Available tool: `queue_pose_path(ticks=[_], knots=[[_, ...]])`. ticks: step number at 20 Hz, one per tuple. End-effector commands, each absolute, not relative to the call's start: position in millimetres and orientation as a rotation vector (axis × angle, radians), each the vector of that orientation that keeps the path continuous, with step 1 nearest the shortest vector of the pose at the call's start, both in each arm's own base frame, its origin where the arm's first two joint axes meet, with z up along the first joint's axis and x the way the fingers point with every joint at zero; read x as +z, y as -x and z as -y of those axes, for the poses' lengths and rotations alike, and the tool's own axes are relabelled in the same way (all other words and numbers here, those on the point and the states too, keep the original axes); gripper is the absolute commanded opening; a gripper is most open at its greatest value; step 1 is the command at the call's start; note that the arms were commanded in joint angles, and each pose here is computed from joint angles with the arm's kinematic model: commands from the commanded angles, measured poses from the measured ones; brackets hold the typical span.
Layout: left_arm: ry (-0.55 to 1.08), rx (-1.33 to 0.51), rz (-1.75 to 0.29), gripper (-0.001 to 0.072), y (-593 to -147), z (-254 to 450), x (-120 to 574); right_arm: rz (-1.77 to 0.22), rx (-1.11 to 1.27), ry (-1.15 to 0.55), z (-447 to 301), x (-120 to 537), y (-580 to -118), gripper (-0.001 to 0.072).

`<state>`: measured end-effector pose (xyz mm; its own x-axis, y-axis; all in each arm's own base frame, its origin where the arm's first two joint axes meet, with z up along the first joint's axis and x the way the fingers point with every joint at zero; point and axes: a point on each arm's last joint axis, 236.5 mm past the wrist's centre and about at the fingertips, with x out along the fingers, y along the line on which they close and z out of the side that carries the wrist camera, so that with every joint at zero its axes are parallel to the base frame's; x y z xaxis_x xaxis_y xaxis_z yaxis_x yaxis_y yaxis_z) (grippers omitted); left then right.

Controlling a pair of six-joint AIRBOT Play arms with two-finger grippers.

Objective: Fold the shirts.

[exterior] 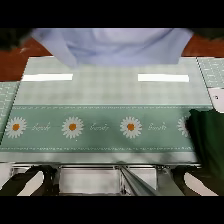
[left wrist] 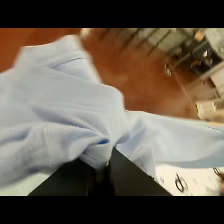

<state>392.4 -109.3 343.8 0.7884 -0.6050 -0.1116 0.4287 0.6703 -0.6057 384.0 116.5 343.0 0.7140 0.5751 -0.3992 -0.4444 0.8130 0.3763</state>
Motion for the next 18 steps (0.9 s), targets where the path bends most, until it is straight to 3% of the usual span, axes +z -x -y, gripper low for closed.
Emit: queue_pose_path(ticks=[1, 6, 11, 14, 18], knots=[[0.394, -0.520, -0.114, 0.0026, -345.4, 89.3, 438.6, -0.382, 0.414, -0.083, -78.1, 424.6, -332.1, 0.0018], [0.191, -0.409, -0.044, 0.0026, -263.0, 83.3, 463.6, -0.345, 0.190, 0.025, -37.9, 442.0, -253.4, 0.0018], [0.080, -0.461, -0.165, 0.0026, -195.3, 109.4, 428.1, -0.415, 0.198, -0.002, -47.3, 409.5, -196.6, 0.0019], [0.117, -0.483, -0.317, 0.0026, -191.2, 113.7, 377.8, -0.572, 0.195, -0.045, -47.2, 346.9, -187.6, 0.0018], [0.243, -0.430, -0.588, 0.0026, -221.2, 97.3, 268.4, -0.786, 0.189, -0.121, -45.9, 251.3, -197.4, 0.0018]])
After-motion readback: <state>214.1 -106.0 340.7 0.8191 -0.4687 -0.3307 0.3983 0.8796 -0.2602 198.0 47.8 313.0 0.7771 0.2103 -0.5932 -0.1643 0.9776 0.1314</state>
